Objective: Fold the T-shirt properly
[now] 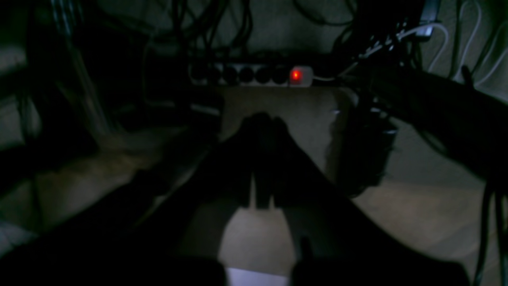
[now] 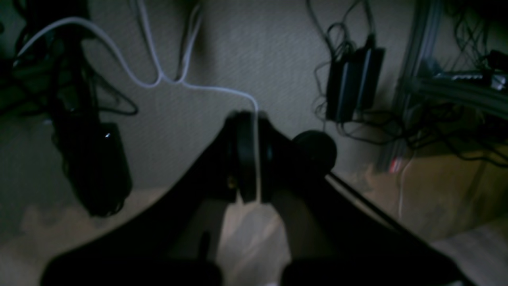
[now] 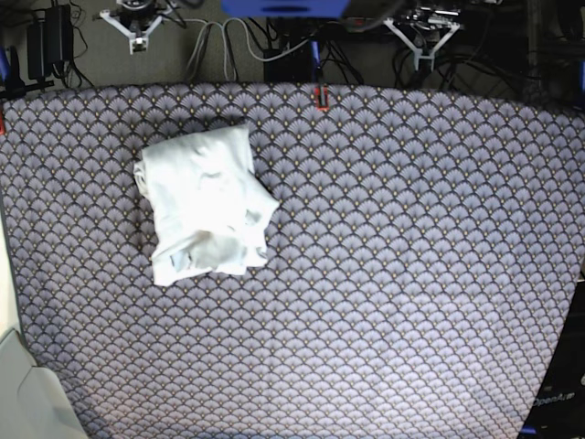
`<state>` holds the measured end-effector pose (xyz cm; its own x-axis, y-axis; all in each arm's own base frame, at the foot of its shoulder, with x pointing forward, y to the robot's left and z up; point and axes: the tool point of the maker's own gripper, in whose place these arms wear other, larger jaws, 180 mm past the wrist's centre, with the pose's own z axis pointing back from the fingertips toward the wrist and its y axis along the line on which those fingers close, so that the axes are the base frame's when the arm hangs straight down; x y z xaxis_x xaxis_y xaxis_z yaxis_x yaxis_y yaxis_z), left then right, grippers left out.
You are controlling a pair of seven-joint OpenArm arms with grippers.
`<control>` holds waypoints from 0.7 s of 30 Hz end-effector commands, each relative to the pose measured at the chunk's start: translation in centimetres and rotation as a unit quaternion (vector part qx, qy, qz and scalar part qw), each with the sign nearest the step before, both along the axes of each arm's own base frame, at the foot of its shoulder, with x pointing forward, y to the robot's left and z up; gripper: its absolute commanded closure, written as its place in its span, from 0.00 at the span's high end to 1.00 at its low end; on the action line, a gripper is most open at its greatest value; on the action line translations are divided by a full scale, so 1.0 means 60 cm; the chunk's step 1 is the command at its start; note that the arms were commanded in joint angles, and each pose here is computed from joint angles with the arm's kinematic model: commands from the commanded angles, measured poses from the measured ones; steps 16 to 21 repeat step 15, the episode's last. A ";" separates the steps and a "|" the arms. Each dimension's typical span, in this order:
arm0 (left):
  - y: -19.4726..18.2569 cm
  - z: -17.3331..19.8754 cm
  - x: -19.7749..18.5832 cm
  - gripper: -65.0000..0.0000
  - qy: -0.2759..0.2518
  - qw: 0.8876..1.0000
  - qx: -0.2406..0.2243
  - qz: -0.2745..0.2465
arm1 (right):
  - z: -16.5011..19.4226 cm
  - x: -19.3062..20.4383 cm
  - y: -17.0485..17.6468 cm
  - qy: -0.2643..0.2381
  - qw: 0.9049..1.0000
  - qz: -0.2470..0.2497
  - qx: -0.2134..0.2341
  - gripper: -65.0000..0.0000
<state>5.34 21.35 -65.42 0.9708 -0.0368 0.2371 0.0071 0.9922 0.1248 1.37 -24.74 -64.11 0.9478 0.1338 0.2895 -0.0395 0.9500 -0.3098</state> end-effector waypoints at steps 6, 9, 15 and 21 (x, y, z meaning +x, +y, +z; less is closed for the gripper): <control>0.003 0.001 -0.001 0.01 -0.003 1.000 0.003 -0.001 | 0.002 -0.011 -0.003 0.005 1.000 -0.003 -0.015 0.00; -0.020 -0.002 -0.001 0.01 -0.002 1.000 -0.007 -0.003 | 0.002 0.006 -0.003 -0.003 1.000 -0.004 -0.014 0.00; -0.026 -0.003 -0.001 0.01 -0.003 1.000 -0.010 0.000 | 0.003 0.010 -0.007 -0.005 1.000 -0.003 -0.015 0.00; -0.026 -0.003 -0.001 0.01 -0.003 1.000 -0.010 0.000 | 0.003 0.010 -0.007 -0.005 1.000 -0.003 -0.015 0.00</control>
